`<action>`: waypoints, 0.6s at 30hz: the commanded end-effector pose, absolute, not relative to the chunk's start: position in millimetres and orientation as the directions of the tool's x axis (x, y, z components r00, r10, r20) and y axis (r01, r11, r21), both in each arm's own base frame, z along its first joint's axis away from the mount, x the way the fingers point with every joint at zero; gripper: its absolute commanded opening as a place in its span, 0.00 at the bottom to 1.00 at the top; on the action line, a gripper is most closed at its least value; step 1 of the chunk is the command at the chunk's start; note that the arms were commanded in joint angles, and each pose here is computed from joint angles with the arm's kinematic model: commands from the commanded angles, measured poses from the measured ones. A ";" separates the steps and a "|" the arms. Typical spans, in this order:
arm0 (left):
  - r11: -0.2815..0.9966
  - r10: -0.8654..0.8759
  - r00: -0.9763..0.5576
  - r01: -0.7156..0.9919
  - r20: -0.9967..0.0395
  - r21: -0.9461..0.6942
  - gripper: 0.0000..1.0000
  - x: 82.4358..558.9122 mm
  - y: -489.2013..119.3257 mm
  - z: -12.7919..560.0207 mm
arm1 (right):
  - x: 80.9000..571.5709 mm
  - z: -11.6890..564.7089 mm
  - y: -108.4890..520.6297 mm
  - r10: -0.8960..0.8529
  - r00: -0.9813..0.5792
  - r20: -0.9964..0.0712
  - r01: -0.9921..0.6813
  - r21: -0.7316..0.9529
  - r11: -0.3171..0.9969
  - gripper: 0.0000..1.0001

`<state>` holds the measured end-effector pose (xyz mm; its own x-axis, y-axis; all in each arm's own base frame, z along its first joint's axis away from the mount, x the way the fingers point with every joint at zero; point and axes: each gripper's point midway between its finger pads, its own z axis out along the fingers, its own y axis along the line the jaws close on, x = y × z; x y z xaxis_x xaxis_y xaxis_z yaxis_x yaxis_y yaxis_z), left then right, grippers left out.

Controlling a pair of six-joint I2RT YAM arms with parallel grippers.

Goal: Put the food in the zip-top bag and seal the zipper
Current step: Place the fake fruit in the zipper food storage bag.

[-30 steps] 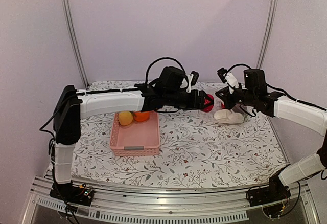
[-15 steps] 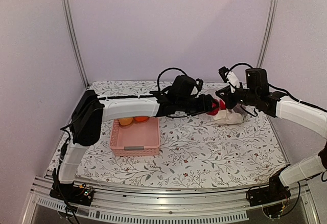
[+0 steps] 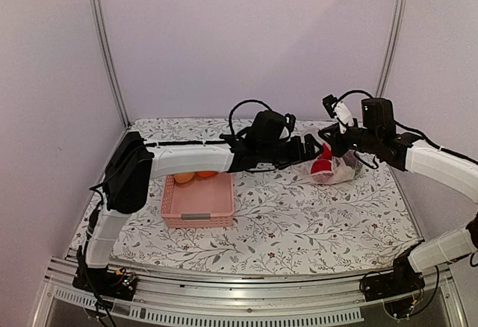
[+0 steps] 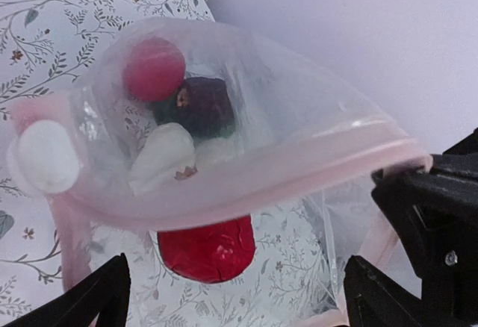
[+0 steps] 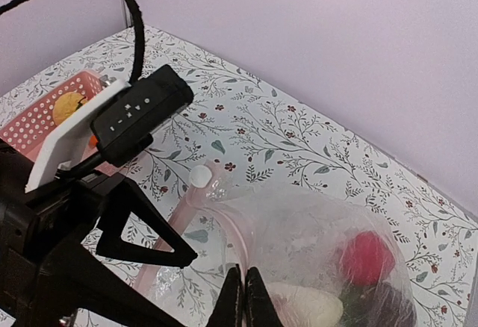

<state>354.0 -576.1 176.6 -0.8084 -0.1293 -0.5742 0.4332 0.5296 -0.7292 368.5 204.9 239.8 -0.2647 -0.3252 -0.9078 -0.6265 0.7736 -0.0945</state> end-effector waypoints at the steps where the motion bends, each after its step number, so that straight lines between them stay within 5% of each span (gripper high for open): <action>1: 0.396 -0.169 -0.727 0.568 -0.665 -0.721 1.00 323.4 -569.7 257.4 | 374.7 245.5 200.1 -0.325 -0.255 -0.911 -0.599 -0.115 0.793 0.00; 8: 0.394 -0.127 -0.655 0.655 -0.745 -0.644 1.00 298.4 -543.7 283.3 | 377.3 238.2 200.4 -0.337 -0.264 -0.904 -0.599 -0.120 0.792 0.00; 18: 0.664 -0.078 -0.655 0.528 -0.751 -0.529 0.95 316.5 -492.7 219.1 | 376.9 235.7 201.3 -0.344 -0.264 -0.901 -0.606 -0.123 0.786 0.00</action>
